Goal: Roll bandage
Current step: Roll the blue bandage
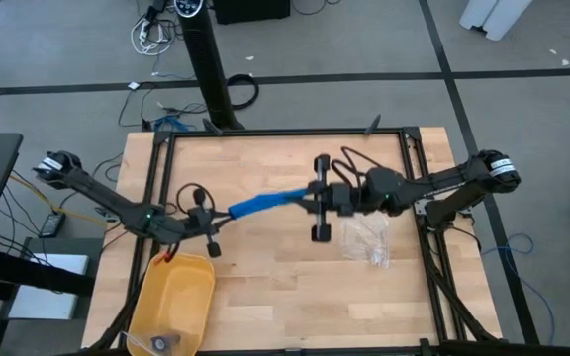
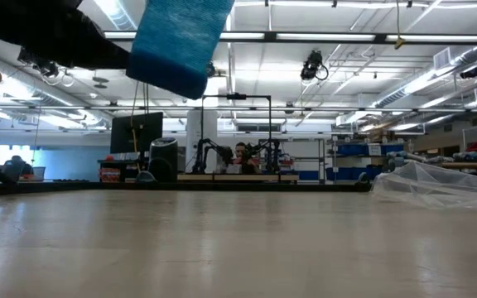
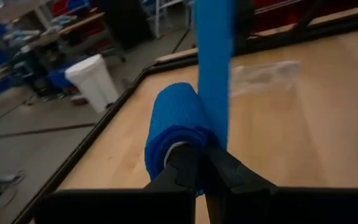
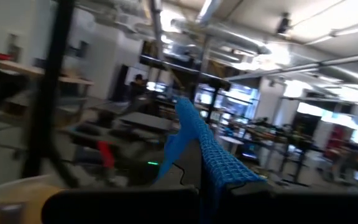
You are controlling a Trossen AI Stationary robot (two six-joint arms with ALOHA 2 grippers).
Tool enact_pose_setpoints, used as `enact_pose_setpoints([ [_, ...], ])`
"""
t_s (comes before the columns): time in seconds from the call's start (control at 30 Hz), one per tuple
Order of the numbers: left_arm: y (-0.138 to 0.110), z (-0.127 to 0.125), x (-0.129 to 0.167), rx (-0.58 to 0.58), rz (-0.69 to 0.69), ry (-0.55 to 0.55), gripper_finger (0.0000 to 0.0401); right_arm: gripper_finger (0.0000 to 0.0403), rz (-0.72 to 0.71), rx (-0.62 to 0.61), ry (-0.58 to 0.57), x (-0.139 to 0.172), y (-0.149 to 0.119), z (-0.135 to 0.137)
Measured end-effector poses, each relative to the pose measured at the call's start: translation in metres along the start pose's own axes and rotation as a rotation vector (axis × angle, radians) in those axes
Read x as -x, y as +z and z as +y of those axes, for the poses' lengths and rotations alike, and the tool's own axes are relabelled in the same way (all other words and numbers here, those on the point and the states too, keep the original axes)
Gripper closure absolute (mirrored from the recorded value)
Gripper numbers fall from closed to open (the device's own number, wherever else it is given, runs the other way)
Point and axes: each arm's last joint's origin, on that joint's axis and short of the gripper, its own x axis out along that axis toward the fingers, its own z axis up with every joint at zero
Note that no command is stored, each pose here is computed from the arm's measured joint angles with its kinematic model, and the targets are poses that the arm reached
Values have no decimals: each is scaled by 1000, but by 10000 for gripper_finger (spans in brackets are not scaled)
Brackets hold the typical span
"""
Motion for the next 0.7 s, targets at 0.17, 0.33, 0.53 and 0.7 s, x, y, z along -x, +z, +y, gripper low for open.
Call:
enact_pose_setpoints([
  [0.17,14,-20,-2,-20,-27,-72,388,403,22,26,-87,-3,-9,-29],
  [0.33,45,-44,0,-89,-76,-143,388,403,33,25,-129,-3,-16,-55],
  [0.53,79,-72,-1,-157,-136,-241,388,403,39,-11,-142,-2,-23,-79],
  [0.7,94,-91,-5,-226,-155,-278,388,403,62,-59,-123,0,-29,-91],
])
